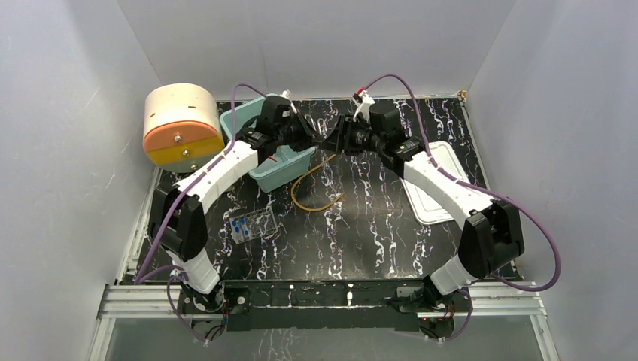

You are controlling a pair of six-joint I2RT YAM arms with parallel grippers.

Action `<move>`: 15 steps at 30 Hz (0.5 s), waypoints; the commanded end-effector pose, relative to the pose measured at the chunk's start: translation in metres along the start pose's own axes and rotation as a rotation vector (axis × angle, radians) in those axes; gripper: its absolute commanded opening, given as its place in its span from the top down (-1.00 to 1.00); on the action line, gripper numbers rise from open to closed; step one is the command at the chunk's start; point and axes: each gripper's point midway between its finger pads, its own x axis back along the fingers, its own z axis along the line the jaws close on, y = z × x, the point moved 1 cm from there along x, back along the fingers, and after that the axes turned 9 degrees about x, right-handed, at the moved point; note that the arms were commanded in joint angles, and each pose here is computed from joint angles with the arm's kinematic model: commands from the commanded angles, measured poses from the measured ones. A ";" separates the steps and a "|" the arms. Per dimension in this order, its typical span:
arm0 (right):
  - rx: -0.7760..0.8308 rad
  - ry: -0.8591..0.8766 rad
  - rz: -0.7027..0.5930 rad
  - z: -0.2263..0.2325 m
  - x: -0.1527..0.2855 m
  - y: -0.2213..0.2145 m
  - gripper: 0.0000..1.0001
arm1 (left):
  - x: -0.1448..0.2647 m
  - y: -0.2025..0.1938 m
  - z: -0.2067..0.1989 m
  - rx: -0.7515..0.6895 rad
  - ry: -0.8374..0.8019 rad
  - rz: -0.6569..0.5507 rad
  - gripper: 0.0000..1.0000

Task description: Organize the chemistry lab equipment

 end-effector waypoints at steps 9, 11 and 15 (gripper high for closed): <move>0.062 -0.024 -0.175 0.021 0.041 0.041 -0.24 | 0.069 0.121 -0.009 -0.030 -0.007 -0.292 1.00; 0.057 -0.040 -0.161 0.018 0.043 0.036 -0.24 | 0.071 0.134 -0.005 -0.045 0.013 -0.322 1.00; 0.040 -0.070 -0.133 0.012 0.048 0.024 -0.24 | 0.069 0.159 0.005 -0.078 0.056 -0.378 1.00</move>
